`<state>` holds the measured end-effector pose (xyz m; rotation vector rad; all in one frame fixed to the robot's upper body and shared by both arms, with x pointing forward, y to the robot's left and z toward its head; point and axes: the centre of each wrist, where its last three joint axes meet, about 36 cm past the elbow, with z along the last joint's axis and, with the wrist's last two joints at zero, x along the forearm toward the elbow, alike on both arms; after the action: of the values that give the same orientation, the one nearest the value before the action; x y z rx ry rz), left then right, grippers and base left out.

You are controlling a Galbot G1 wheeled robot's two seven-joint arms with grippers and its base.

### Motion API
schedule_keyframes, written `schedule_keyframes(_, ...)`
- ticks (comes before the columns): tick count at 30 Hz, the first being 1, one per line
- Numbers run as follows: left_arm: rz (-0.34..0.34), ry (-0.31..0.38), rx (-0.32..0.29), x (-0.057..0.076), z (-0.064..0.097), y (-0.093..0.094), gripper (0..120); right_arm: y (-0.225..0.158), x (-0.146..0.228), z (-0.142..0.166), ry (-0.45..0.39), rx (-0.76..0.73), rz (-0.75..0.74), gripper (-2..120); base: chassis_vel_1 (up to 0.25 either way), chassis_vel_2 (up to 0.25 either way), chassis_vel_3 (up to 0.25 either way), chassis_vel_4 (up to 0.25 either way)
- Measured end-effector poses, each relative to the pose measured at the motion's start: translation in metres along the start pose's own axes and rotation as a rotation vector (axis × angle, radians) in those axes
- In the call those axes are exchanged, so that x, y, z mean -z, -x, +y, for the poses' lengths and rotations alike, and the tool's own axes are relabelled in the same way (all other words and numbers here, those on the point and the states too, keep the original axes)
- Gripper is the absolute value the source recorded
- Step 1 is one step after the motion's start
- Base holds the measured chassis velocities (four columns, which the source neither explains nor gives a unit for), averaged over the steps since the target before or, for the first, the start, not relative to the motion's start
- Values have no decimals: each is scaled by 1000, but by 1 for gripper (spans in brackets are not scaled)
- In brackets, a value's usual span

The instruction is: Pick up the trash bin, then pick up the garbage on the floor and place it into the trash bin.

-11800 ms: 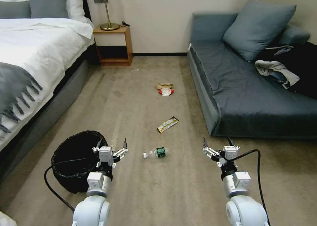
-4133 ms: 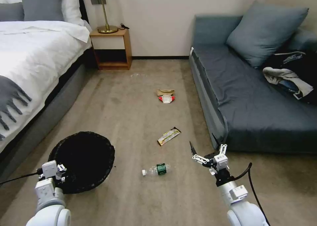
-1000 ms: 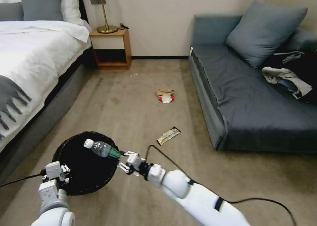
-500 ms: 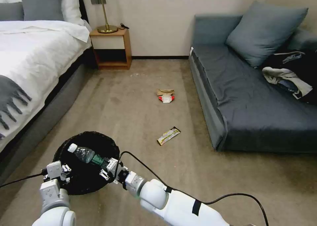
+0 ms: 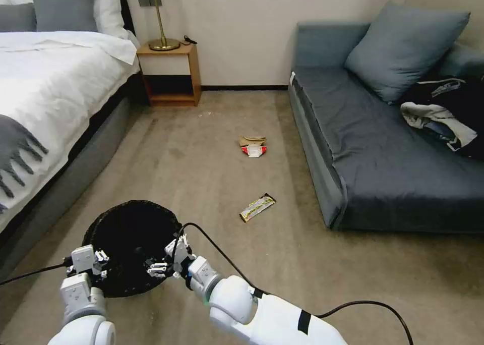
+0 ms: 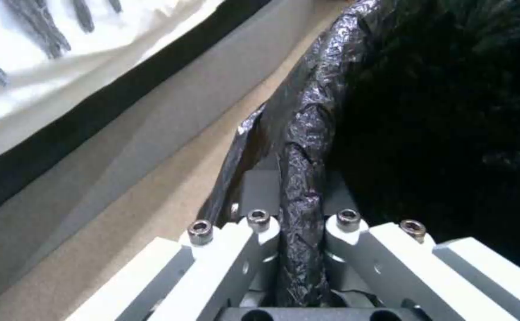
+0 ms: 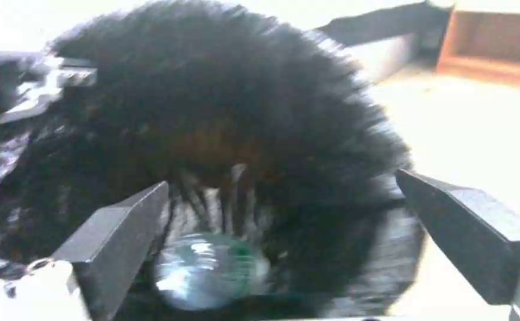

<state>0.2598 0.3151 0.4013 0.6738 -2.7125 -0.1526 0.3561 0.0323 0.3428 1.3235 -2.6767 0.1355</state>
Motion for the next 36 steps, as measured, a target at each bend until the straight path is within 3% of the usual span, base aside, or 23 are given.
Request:
schedule_keyframes(3,2,2,-1,-1,1,1,4,-14,-1,-24,-72,-61,-44,100,0,0,0,0)
schedule_keyframes(5,4,1,-3,-1,1,2,4,-39,-5,-59,-162,-155,-105,100,0,0,0,0)
schedule_keyframes(6,4,1,-3,-1,1,2,4,-39,-5,-59,-162,-155,-105,100,0,0,0,0)
schedule_keyframes(10,3,-3,-7,-1,1,3,4,-79,-19,-108,-229,-305,-203,100,0,0,0,0)
schedule_keyframes(15,5,-5,-7,-3,4,4,4,-127,-29,-136,-218,-486,-242,100,0,0,0,0)
schedule_keyframes(18,6,-6,-7,-4,4,5,4,-147,-33,-134,-192,-557,-255,100,0,0,0,0)
schedule_keyframes(19,8,-6,-7,-6,4,6,4,-168,-35,-125,-162,-646,-280,100,0,0,0,0)
schedule_keyframes(25,7,-9,-10,-6,4,8,4,-201,-45,-107,-135,-826,-322,100,0,0,0,0)
schedule_keyframes(36,-1,-16,-10,-5,8,9,4,-241,-71,-97,-128,-970,-300,100,0,0,0,0)
